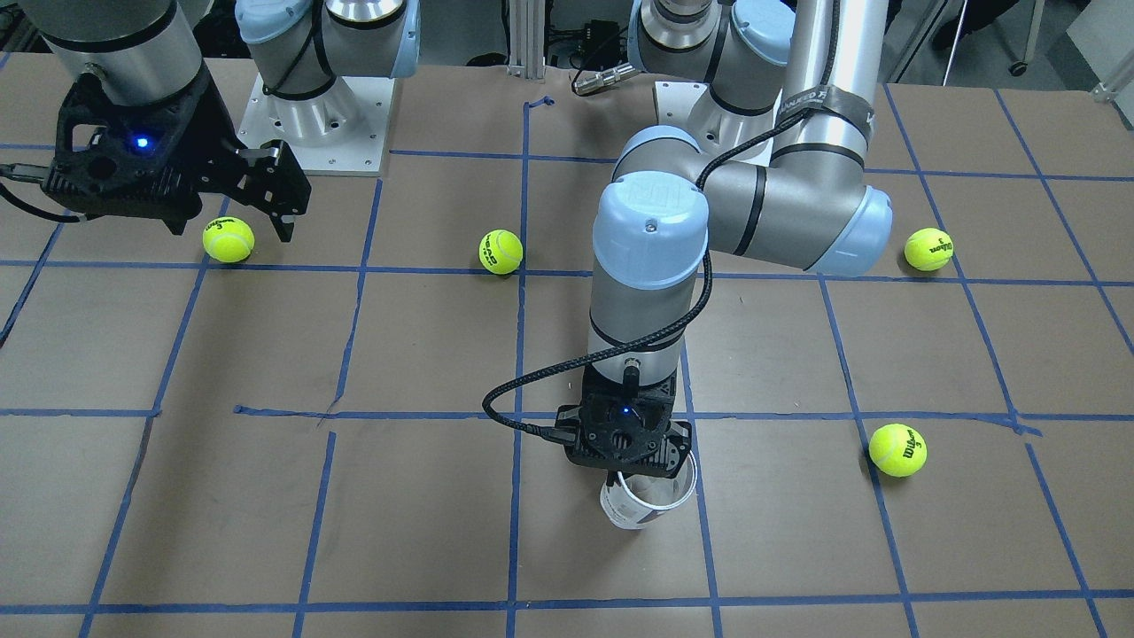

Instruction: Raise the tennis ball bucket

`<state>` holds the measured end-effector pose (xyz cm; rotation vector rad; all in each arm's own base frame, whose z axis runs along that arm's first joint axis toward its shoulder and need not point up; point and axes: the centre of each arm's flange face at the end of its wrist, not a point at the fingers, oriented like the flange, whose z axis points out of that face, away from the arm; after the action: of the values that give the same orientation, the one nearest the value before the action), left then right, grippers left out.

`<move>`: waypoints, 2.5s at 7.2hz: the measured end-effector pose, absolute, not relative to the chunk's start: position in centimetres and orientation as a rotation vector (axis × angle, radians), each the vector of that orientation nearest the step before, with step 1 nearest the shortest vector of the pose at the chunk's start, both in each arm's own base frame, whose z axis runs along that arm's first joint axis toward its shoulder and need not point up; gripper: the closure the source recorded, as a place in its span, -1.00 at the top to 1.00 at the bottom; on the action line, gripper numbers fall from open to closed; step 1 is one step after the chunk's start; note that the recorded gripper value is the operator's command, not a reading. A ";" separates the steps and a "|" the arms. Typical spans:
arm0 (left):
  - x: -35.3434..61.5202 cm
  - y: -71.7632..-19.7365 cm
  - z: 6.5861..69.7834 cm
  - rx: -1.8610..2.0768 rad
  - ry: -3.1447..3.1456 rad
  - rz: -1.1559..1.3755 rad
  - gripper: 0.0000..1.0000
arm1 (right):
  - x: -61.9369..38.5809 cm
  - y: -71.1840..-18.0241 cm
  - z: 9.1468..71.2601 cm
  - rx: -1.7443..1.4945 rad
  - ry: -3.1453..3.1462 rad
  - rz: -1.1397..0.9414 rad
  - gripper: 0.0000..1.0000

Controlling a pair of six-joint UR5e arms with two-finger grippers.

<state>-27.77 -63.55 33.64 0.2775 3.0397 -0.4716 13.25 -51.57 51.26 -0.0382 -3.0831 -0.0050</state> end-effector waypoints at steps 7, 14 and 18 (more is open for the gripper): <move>-27.9 -62.4 36.9 0.278 3.069 -0.471 1.00 | 13.3 -51.6 51.1 -0.040 -3.086 -0.008 1.00; -16.6 -57.9 50.8 0.034 3.056 -0.196 1.00 | 13.3 -51.8 51.2 -0.042 -3.088 0.017 1.00; -8.7 -55.4 50.1 -0.112 3.037 -0.086 1.00 | 13.2 -52.5 51.9 -0.049 -3.096 0.117 1.00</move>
<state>-8.74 -55.45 50.11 -0.1125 3.0373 -0.0855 13.15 -52.47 51.94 -0.0493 -3.0957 0.1167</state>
